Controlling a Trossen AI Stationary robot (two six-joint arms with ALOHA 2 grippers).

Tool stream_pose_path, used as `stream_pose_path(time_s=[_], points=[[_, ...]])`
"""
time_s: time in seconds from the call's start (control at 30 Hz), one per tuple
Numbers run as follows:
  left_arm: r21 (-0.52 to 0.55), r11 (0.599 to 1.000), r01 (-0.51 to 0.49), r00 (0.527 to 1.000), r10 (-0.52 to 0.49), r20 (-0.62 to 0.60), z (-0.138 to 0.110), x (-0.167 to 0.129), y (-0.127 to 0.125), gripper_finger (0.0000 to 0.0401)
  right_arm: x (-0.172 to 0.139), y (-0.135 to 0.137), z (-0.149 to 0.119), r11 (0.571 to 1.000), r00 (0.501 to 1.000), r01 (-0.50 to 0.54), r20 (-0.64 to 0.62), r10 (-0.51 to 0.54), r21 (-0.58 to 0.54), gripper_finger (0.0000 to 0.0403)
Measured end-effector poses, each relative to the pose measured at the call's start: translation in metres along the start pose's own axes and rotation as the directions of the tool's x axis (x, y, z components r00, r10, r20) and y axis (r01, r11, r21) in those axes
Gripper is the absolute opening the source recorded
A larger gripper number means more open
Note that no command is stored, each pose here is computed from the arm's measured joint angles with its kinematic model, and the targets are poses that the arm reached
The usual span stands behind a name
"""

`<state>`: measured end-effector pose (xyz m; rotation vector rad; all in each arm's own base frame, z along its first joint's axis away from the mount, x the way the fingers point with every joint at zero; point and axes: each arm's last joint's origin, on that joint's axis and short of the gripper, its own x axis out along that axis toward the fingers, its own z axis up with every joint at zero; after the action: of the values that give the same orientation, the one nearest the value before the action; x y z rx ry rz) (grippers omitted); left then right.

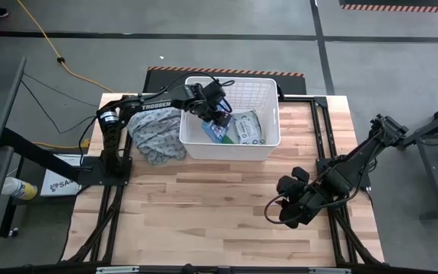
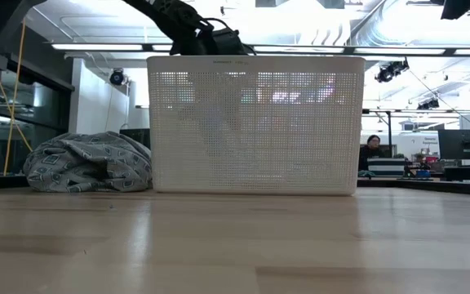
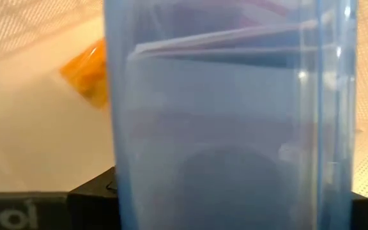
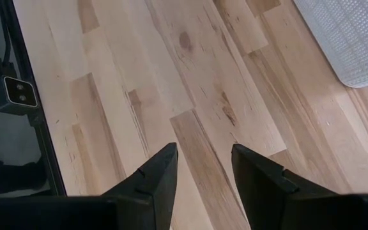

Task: Pick & place medical supplies in basket/bin
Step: Put the blue first aid kit into the white bin

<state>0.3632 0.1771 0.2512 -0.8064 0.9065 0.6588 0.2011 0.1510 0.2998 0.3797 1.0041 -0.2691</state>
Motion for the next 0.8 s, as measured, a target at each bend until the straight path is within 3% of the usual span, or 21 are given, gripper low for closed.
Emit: stream_pose_path(time_s=[0.23, 0.5, 0.63, 0.8], points=[[0.097, 0.993, 0.068, 0.996, -0.073, 0.054, 0.006, 0.000, -0.005, 0.0255, 0.000, 0.000, 0.000, 1.000, 1.000, 0.000, 0.000, 0.000, 0.000, 0.0141], [0.110, 0.985, 0.134, 0.985, -0.145, 0.098, 0.012, -0.001, -0.011, 0.0259, 0.000, 0.000, 0.000, 1.000, 1.000, 0.000, 0.000, 0.000, 0.000, 0.0141], [0.083, 0.984, 0.158, 0.981, -0.166, 0.098, 0.013, -0.002, -0.012, 0.0297, 0.000, 0.000, 0.000, 1.000, 1.000, 0.000, 0.000, 0.000, 0.000, 0.0141], [0.072, 0.983, 0.167, 0.981, -0.173, 0.093, 0.013, -0.002, -0.012, 0.0382, 0.000, 0.000, 0.000, 1.000, 1.000, 0.000, 0.000, 0.000, 0.000, 0.0141]])
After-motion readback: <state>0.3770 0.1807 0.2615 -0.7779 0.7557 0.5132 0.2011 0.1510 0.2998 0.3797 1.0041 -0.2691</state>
